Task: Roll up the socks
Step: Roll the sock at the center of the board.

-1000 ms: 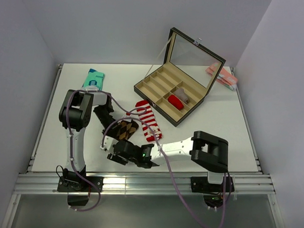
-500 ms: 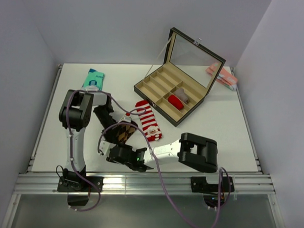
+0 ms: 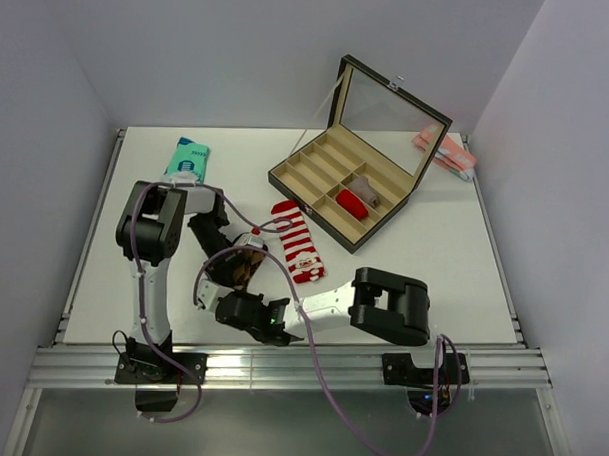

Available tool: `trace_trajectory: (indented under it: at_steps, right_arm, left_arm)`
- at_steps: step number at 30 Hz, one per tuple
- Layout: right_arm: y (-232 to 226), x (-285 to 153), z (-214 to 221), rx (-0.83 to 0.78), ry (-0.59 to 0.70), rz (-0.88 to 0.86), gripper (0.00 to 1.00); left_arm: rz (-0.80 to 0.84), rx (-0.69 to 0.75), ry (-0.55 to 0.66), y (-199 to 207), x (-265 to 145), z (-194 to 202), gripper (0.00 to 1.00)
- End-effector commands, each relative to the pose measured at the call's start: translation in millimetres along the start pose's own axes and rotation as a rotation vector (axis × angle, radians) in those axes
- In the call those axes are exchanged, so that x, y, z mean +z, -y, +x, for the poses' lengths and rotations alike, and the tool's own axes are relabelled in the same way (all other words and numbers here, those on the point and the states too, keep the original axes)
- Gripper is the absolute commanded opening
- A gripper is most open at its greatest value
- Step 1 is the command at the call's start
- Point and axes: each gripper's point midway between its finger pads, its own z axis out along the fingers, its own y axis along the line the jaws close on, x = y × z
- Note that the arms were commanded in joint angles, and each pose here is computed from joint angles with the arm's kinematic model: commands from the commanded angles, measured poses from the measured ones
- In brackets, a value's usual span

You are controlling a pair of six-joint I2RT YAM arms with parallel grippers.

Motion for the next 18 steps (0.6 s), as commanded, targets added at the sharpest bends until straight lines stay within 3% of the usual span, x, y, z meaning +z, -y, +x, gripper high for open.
trace_trajectory:
  at_steps: [1, 4, 6, 11, 16, 18]
  right_arm:
    - [-9.7, -1.6, 3.9, 0.067, -0.027, -0.063, 0.04]
    - [-12.6, -13.0, 9.4, 0.097, -0.072, -0.107, 0.03]
    - [-9.8, -20.7, 13.6, 0.122, -0.086, -0.118, 0.02]
    - [-3.6, -29.3, 17.4, 0.189, -0.088, -0.176, 0.02]
    - [-3.8, -32.2, 23.6, 0.328, -0.087, -0.349, 0.02]
    - [10.6, -26.2, 25.5, 0.391, -0.091, -0.375, 0.02]
  left_arm:
    - [-0.241, 0.198, 0.119, -44.6, -9.1, -41.2, 0.16]
    - [-0.263, 0.236, 0.247, -31.4, -31.7, -64.9, 0.27]
    - [-0.269, 0.246, 0.335, -21.4, -48.7, -78.7, 0.28]
    - [-0.259, 0.259, 0.469, -2.8, -73.4, -88.3, 0.26]
    - [-0.402, 0.239, 0.642, -5.0, -108.6, -90.6, 0.24]
    - [-0.418, 0.229, 0.656, -7.3, -111.5, -80.5, 0.22]
